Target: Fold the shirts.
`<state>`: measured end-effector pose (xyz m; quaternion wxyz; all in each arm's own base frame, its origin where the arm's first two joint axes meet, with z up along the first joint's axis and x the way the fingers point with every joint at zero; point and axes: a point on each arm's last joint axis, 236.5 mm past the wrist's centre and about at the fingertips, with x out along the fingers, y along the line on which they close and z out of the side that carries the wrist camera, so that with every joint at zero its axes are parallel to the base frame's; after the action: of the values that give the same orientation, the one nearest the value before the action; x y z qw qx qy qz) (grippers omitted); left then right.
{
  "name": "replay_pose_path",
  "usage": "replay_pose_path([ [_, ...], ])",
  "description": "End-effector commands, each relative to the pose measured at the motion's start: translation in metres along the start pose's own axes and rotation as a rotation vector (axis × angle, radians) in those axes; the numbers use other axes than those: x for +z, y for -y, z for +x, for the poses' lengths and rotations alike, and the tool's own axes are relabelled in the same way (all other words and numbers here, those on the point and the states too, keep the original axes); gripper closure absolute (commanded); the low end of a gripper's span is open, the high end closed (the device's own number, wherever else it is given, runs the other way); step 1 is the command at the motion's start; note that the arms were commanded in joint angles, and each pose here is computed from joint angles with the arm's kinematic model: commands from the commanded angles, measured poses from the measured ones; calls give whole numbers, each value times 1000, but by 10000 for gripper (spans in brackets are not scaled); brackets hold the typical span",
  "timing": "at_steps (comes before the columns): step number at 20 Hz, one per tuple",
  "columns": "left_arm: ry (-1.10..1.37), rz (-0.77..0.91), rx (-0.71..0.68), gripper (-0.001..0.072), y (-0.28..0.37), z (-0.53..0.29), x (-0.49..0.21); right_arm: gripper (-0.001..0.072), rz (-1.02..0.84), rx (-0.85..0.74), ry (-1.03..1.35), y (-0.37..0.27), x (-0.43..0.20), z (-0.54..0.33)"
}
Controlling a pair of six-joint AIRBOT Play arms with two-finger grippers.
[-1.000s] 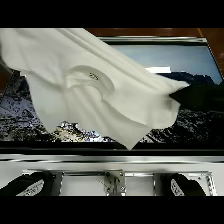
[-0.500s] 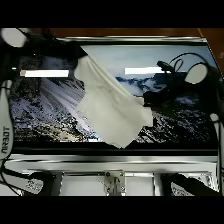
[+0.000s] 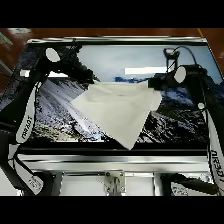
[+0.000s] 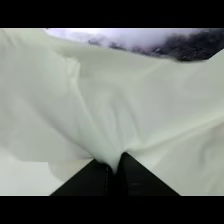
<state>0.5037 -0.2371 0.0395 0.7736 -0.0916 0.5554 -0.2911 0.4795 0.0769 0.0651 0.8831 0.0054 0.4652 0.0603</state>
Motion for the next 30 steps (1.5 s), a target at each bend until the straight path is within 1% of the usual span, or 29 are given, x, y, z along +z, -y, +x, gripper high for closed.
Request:
replay_pose_path([
  [1, -180, 50, 63, 660, -15, 6, -41, 643, 56, -76, 320, 35, 85, -25],
  [2, -217, 58, 58, 660, -10, 10, -50, 643, 108, -68, 373, 40, 96, -28],
  [4, -241, 83, 47, 660, 5, 21, -57, 643, 202, -50, 343, 46, 89, -14],
  [8, -239, 142, 28, 659, 35, 49, -61, 642, 253, -41, 50, 39, 21, 45],
  [9, -245, 146, 26, 660, 40, 52, -63, 610, 274, -28, -14, 36, 6, 56],
  [10, -247, 134, 25, 659, 46, 54, -65, 296, 298, -11, -41, 33, -1, 61],
  [11, -247, 138, 23, 659, 49, 53, -65, 23, 329, 6, -34, 34, 2, 61],
  [12, -243, 141, 23, 659, 50, 52, -63, 22, 356, 11, -23, 42, 7, 55],
  [14, -230, 134, 26, 659, 46, 47, -59, 22, 341, -29, -24, 78, 9, 32],
  [16, -217, 119, 31, 659, 40, 41, -55, 22, 380, -81, -184, 125, -35, 9],
  [17, -213, 115, 32, 659, 38, 39, -54, 25, 376, -56, -315, 136, -69, 0],
  [18, -209, 111, 33, 660, 36, 37, -53, 82, 382, 13, -424, 134, -100, -4],
  [20, -209, 111, 34, 659, 36, 37, -52, 95, 481, 181, -549, 113, -146, -1],
  [22, -206, 111, 33, 660, 36, 37, -52, 95, 592, 279, -568, 88, -171, 19],
  [25, -205, 112, 33, 659, 37, 37, -52, 95, 639, 348, -580, 51, -196, 48],
  [27, -203, 113, 33, 660, 37, 36, -51, 95, 614, 340, -592, 41, -202, 63],
  [30, -202, 114, 33, 659, 38, 35, -51, 95, 633, 329, -583, 36, -204, 83],
])
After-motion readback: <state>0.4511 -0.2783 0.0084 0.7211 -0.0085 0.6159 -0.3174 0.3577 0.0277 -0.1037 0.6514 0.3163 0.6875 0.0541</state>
